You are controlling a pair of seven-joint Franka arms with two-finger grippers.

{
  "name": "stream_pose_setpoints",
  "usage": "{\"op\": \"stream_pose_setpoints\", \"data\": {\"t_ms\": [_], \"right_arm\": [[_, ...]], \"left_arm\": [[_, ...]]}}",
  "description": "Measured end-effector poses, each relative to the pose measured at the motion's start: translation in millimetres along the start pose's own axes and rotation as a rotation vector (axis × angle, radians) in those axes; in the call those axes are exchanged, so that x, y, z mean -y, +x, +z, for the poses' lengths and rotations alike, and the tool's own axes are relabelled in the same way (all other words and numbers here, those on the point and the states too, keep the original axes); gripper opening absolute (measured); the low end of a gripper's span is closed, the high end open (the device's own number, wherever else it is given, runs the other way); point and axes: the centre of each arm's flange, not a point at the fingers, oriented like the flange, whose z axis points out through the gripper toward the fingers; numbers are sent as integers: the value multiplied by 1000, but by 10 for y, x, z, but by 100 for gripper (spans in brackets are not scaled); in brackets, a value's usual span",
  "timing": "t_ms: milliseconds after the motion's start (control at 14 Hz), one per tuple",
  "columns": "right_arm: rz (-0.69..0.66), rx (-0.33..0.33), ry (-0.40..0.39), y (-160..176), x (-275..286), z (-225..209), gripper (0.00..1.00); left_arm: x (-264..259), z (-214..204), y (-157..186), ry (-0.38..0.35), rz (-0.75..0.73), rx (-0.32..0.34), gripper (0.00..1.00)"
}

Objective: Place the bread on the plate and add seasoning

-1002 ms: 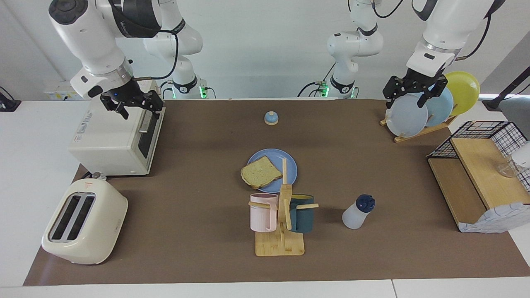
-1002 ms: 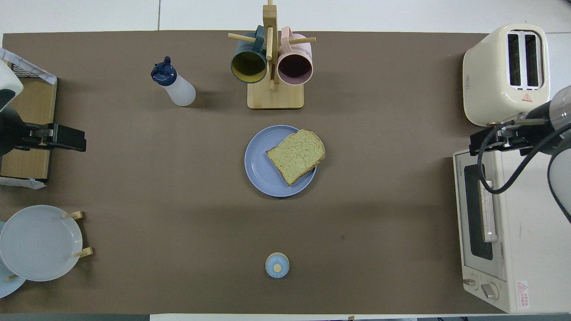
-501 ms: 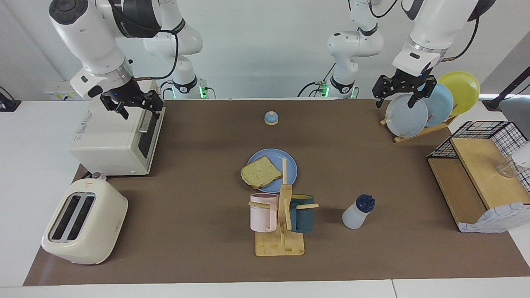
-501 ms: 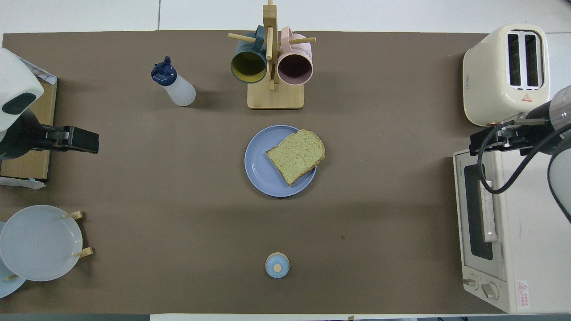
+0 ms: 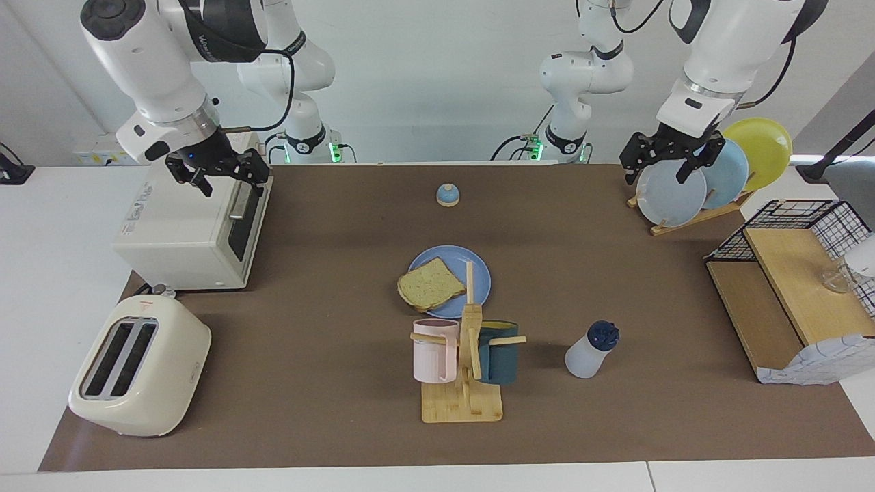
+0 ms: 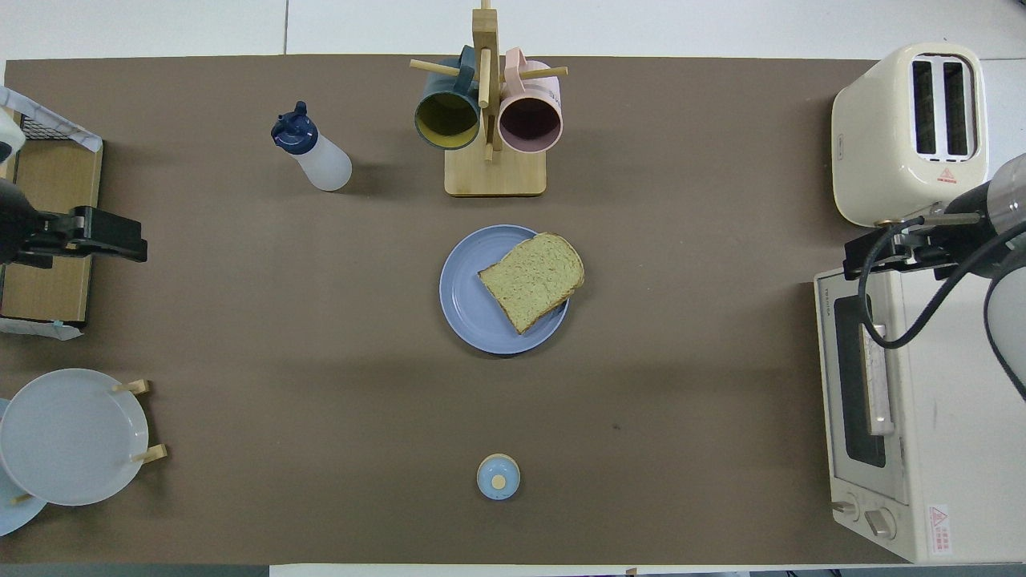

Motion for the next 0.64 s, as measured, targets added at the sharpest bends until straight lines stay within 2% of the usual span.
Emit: {"op": "stream_pose_setpoints", "data": {"t_ms": [143,644], "right_arm": [[0,0,0,0,0,0,100],[0,0,0,0,0,0,100]], "left_arm": [[99,-25,10,-9,-8,-6,100],[-161,-23,-14,-7,50,-7,100]]}}
